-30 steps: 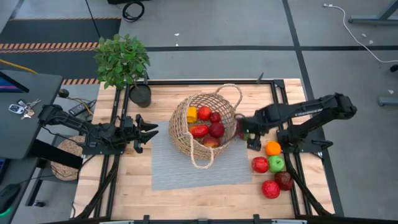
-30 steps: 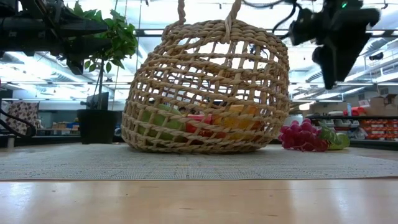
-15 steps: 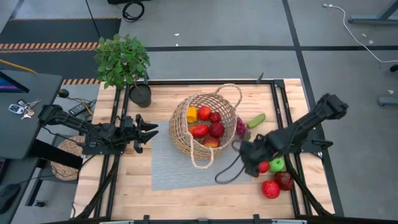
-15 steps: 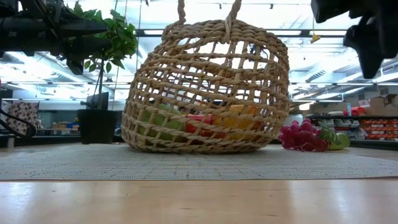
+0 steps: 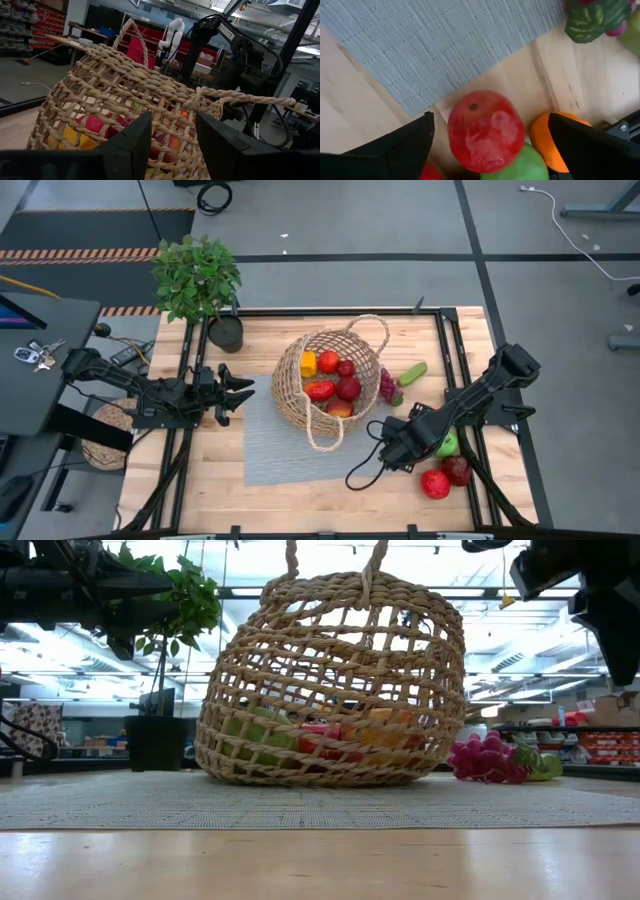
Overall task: Build produce basket
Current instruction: Put the red apple into the brown basket
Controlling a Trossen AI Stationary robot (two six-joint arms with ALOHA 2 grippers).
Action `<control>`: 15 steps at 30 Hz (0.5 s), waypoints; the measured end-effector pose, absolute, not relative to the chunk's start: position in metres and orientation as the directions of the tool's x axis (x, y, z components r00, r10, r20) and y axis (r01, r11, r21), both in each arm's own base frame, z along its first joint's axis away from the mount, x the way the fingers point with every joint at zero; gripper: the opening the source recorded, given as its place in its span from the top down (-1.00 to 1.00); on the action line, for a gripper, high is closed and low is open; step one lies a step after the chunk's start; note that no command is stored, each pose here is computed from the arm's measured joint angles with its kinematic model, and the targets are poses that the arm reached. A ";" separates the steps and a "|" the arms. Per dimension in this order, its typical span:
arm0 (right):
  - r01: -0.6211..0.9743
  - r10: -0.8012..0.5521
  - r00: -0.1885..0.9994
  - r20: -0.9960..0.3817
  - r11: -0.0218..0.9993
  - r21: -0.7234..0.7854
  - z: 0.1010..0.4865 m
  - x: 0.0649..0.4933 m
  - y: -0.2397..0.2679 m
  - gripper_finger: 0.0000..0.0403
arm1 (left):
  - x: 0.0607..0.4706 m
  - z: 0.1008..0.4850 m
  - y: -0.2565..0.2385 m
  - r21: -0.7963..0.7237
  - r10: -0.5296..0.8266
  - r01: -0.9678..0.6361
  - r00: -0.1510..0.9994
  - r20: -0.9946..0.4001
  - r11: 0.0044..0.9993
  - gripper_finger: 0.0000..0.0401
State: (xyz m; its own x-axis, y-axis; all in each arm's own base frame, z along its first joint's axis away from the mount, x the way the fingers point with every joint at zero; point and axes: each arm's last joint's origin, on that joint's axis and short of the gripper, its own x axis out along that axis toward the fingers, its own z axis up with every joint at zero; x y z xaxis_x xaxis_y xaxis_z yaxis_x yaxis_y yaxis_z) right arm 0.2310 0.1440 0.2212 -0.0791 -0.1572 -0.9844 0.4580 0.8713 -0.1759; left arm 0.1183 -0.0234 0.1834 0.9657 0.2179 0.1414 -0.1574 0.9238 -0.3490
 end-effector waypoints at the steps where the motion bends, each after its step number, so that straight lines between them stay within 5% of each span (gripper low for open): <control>1: 0.465 -0.157 -0.080 -0.984 0.868 -0.176 0.221 0.231 0.144 -0.97 | 0.118 0.183 -0.023 -0.349 0.218 -0.157 0.966 0.141 0.924 0.20; 8: 0.517 -0.226 0.023 -0.974 0.836 -0.182 0.226 0.208 0.147 -0.94 | 0.118 0.183 -0.023 -0.349 0.218 -0.157 0.966 0.141 0.924 0.20; 15: 0.665 -0.146 0.149 -0.978 0.747 -0.010 0.217 0.175 0.140 -0.96 | 0.118 0.183 -0.023 -0.349 0.218 -0.157 0.966 0.141 0.924 0.20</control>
State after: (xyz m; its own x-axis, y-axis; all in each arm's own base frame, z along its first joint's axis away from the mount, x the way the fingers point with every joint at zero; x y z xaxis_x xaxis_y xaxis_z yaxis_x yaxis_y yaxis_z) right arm 0.1749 0.1400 0.2172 0.1492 -0.1458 -0.9780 0.6648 0.7469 -0.0099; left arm 0.1183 -0.0234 0.1834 0.9657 0.2179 0.1413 -0.1574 0.9239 -0.3488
